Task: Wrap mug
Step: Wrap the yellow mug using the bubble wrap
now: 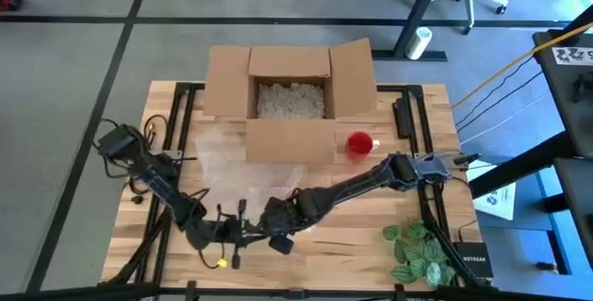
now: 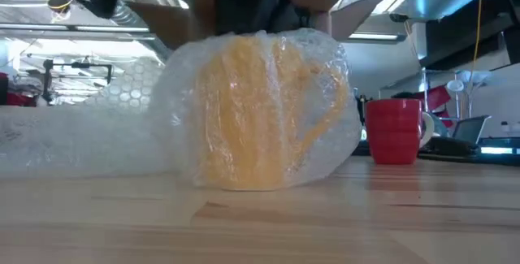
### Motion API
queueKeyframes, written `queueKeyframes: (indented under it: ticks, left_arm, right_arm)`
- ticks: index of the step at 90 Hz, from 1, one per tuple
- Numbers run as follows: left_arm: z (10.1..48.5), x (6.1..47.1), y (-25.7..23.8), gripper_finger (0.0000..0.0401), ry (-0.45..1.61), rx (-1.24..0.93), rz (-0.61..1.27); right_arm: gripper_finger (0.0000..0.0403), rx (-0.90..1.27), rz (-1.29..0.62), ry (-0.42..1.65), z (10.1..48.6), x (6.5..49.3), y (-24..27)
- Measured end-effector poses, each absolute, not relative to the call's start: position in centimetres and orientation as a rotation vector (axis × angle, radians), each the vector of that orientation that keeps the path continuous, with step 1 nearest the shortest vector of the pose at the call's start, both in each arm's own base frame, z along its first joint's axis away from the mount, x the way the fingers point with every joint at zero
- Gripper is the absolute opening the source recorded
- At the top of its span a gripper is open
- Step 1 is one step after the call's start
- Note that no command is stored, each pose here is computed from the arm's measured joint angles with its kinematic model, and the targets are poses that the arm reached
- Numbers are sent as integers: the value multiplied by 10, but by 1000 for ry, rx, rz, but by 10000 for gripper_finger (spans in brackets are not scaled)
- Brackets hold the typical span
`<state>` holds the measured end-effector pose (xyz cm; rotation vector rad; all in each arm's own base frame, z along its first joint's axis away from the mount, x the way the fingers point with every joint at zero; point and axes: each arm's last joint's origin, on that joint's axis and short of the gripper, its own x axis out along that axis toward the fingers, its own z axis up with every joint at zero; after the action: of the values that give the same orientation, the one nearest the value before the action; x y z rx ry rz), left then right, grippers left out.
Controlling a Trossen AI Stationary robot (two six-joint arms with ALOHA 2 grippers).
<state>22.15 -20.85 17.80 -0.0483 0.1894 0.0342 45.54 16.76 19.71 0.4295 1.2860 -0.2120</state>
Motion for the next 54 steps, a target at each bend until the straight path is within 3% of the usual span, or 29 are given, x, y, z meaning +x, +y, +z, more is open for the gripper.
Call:
queueKeyframes:
  ticks: [27, 54]
  left_arm:
    - [159, 201, -211, 0, 345, -117, 96]
    - [157, 200, -211, 0, 357, -113, 102]
  right_arm:
    - [0, 549, -98, 1343, 160, 457, 158]
    - [0, 534, -76, 1326, 171, 458, 159]
